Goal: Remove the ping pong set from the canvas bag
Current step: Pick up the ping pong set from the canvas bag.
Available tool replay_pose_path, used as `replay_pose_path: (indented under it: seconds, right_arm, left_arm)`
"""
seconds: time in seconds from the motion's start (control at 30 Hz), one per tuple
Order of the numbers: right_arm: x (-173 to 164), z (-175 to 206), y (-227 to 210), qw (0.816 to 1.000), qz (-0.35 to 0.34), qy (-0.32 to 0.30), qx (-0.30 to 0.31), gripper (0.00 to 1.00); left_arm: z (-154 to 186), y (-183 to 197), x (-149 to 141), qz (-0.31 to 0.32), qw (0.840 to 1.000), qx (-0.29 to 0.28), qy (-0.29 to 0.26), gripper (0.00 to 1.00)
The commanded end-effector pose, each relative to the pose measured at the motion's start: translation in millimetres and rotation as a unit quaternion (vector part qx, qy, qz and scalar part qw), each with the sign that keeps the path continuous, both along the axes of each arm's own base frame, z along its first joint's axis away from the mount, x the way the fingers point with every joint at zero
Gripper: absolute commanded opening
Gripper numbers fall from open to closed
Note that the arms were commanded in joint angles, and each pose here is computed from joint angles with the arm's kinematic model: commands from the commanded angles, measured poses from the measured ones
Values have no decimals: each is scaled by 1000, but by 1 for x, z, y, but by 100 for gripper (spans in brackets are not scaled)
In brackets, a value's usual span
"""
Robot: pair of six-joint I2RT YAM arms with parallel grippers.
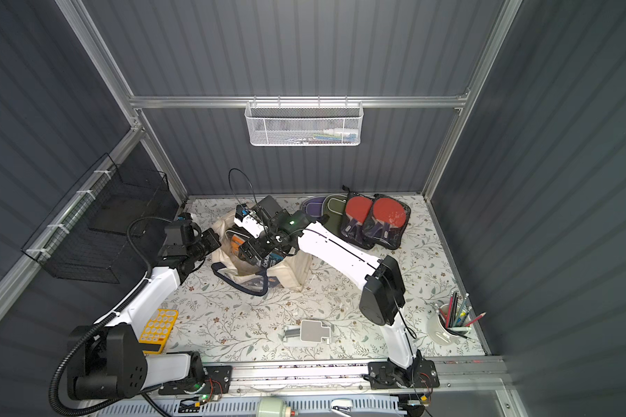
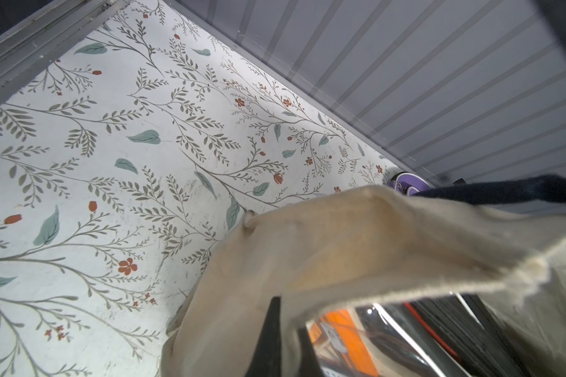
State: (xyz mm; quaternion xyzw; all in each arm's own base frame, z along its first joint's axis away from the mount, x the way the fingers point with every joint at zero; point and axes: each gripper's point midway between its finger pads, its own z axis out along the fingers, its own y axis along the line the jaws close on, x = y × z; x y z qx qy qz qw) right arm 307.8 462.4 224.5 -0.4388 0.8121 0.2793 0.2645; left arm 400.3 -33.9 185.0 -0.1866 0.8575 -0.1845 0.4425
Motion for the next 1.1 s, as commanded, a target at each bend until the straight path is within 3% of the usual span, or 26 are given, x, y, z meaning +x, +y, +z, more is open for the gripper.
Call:
replay_pose_path:
  seconds: [0.0,0.33,0.87,1.07]
  right_arm:
    - [7,0,4,1000,-2,4,4,90]
    - [38,-14,1,1000,-29,3,2,91]
    - [50,-50,1,999,-38,23,-17,92]
    - [49,-63,1,999,-35,37,-19,87]
  left_arm:
    - [2,2,-6,2,1000,-5,-3,0]
    - [-1,2,-7,2,1000,-4,-2,0]
    - [-5,2,-5,3,1000,-5,2,0]
    - [-5,3,-5,4,1000,-3,1,0]
